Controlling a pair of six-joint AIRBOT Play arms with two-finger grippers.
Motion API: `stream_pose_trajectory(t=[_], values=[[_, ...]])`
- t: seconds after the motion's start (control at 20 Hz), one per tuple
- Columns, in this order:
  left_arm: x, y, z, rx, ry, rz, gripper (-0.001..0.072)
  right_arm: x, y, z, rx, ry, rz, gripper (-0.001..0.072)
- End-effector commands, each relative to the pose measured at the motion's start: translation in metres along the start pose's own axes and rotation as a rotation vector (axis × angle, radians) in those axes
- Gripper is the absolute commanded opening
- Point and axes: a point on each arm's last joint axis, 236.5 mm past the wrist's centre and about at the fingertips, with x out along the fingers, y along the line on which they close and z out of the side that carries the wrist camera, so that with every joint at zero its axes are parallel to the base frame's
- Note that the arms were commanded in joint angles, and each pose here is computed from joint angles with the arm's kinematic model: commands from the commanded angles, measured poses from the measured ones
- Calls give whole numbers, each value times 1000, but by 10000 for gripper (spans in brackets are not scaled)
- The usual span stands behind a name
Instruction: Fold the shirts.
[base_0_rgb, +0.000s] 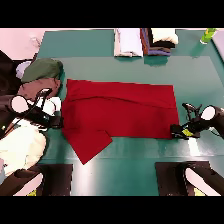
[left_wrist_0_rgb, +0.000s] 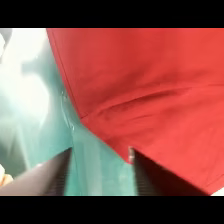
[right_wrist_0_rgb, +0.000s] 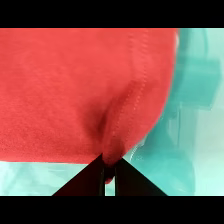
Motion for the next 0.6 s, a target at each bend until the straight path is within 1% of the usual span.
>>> stream_pose_trajectory(t=[0.0, 0.05, 0.15, 0.25, 0.55], values=[[19, -1, -20, -21, 57, -22, 615, 1, 3, 0, -16, -6, -2, 39], [27, -5, -24, -37, 61, -45, 614, 1, 3, 0, -16, -6, -2, 21], [42, -18, -25, -86, 41, -116, 614, 2, 3, 0, -16, -5, -2, 22], [50, -25, -28, -112, 39, -155, 613, 1, 3, 0, -16, -5, -2, 22], [58, -26, -39, -116, 66, -164, 611, 1, 3, 0, -16, -6, -2, 22]])
